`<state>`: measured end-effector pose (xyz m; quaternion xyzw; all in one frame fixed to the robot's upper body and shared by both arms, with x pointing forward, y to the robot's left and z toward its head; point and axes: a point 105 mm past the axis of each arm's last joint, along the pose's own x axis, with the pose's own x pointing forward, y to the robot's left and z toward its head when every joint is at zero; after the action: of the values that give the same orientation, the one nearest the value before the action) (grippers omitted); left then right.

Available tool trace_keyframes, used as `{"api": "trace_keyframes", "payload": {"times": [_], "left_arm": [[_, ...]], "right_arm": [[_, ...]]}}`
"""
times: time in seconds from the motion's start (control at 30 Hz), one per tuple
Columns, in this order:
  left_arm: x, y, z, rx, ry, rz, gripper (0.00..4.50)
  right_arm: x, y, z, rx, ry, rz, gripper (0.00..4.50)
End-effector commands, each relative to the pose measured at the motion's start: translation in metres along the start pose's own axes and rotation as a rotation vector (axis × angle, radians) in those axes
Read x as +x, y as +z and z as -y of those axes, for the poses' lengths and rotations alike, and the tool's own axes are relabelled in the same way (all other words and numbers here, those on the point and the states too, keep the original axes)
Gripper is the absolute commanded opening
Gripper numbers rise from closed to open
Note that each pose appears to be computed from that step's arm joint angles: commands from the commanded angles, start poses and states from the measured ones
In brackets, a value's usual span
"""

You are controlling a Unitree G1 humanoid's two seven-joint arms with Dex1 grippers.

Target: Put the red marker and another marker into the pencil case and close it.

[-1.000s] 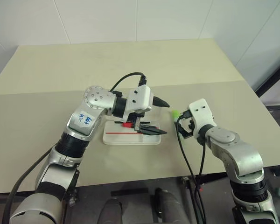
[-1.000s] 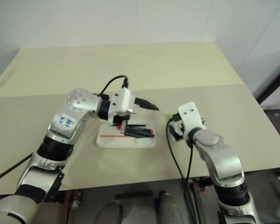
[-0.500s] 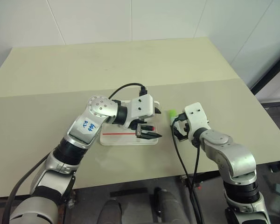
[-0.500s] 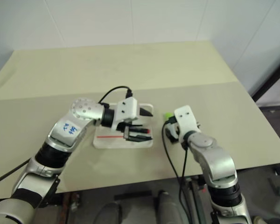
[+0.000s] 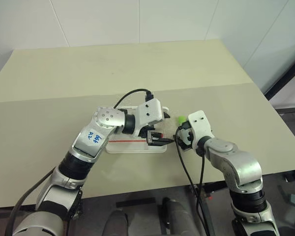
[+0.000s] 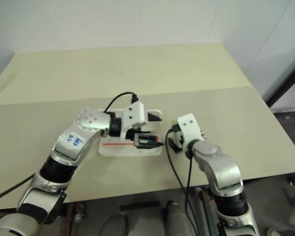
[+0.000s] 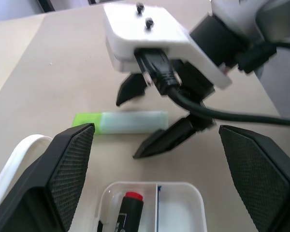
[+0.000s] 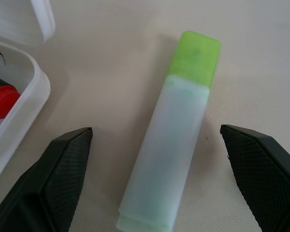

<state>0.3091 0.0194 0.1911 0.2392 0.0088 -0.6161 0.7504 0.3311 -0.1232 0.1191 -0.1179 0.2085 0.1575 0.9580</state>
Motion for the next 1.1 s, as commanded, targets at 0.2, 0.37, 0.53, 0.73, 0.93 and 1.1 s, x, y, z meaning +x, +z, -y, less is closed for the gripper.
{"api": "trace_keyframes", "payload": {"times": [0.2, 0.37, 0.53, 0.73, 0.93, 1.1], "left_arm": [[-0.004, 0.02, 0.006, -0.006, 0.03, 0.105, 4.4], [-0.005, 0.03, 0.006, -0.008, 0.049, 0.174, 4.4], [-0.006, 0.033, 0.004, -0.014, 0.063, 0.19, 4.45], [-0.006, 0.034, 0.007, -0.013, 0.055, 0.195, 4.45], [-0.005, 0.036, 0.006, -0.011, 0.05, 0.204, 4.45], [-0.005, 0.037, 0.007, -0.012, 0.042, 0.214, 4.45]], "right_arm": [[0.001, -0.005, 0.014, 0.011, -0.058, 0.0, 4.5], [0.003, -0.017, 0.013, 0.035, -0.053, -0.041, 4.5], [0.004, -0.032, 0.015, 0.078, -0.068, -0.12, 3.91], [0.0, -0.031, 0.017, 0.079, -0.068, -0.115, 1.83], [-0.003, -0.024, 0.029, 0.057, -0.115, -0.079, 1.11], [-0.008, -0.02, 0.047, 0.032, -0.191, -0.059, 1.11]]}}
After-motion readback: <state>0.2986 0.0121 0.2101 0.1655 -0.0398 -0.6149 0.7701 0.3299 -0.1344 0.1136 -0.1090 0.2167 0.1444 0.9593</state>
